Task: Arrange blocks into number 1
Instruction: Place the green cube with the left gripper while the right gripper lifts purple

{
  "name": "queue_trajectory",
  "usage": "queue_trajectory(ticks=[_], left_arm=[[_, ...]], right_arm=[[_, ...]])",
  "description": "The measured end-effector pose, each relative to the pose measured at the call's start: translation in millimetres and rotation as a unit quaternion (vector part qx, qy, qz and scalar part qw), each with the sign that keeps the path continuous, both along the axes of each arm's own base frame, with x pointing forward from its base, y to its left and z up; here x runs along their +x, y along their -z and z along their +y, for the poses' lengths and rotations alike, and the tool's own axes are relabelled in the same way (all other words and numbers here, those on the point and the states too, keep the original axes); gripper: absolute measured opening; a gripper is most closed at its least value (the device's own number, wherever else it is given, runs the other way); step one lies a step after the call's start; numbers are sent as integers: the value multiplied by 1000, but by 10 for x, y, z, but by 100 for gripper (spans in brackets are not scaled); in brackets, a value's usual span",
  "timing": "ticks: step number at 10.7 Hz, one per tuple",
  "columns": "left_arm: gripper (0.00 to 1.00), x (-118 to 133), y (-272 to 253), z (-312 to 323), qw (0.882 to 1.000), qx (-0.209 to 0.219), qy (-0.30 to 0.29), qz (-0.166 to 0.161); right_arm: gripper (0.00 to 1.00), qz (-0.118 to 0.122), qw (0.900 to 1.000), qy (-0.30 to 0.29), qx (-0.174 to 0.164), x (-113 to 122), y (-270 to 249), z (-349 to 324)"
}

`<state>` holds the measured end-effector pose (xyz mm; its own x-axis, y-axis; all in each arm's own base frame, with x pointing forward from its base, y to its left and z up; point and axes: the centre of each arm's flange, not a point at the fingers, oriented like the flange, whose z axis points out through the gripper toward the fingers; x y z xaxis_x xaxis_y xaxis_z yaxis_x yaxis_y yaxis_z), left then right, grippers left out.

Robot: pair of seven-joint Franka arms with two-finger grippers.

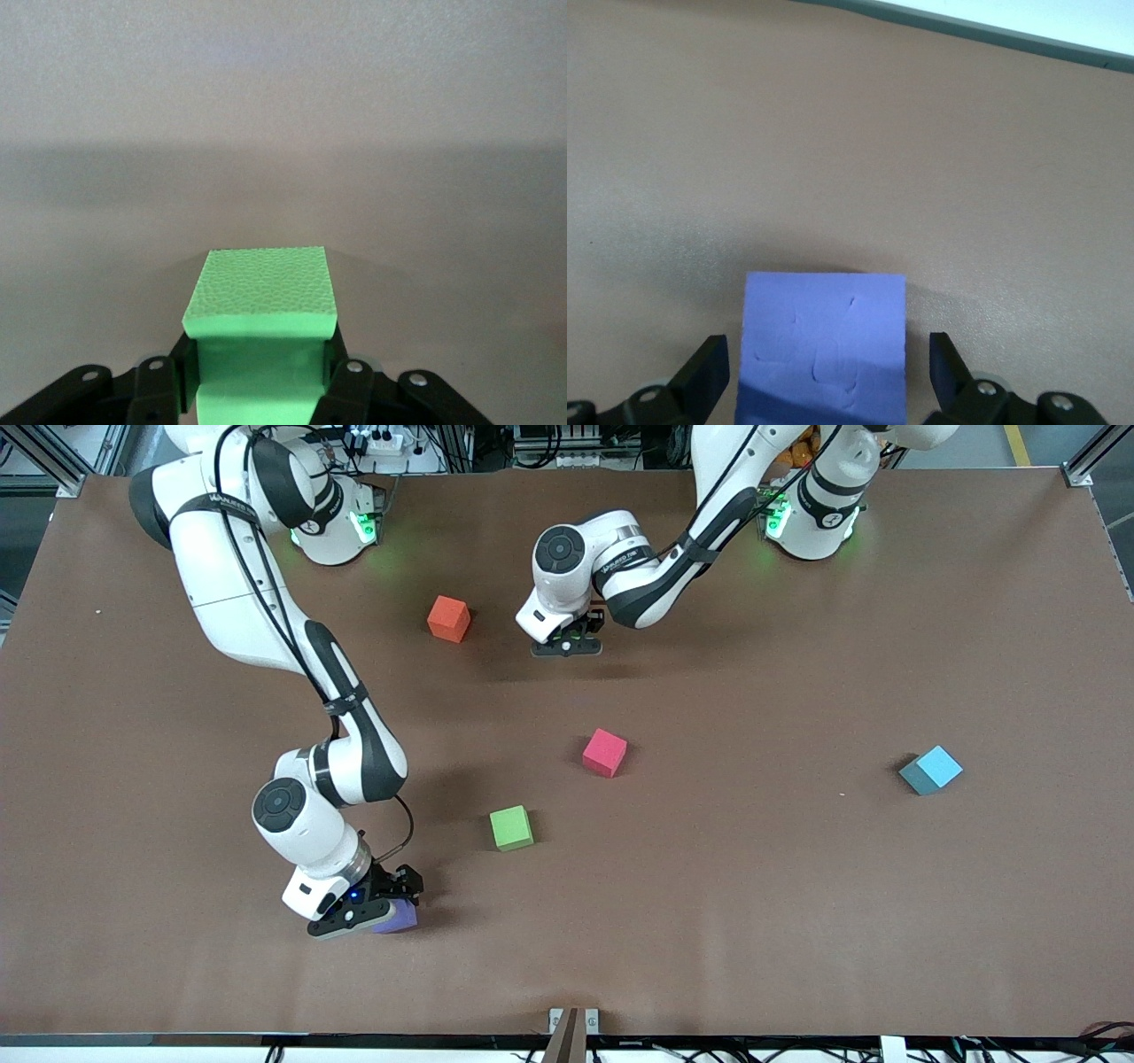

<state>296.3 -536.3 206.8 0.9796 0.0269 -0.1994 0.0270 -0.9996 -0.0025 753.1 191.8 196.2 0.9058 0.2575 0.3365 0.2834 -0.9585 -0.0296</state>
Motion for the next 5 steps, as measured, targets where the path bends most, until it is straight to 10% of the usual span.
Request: queue_trajectory(ticks=[5], left_arm=[[67,-124,25,8,1000,10,-20,4]], right_arm=[[100,16,1000,-2,-2,-31,56,20]])
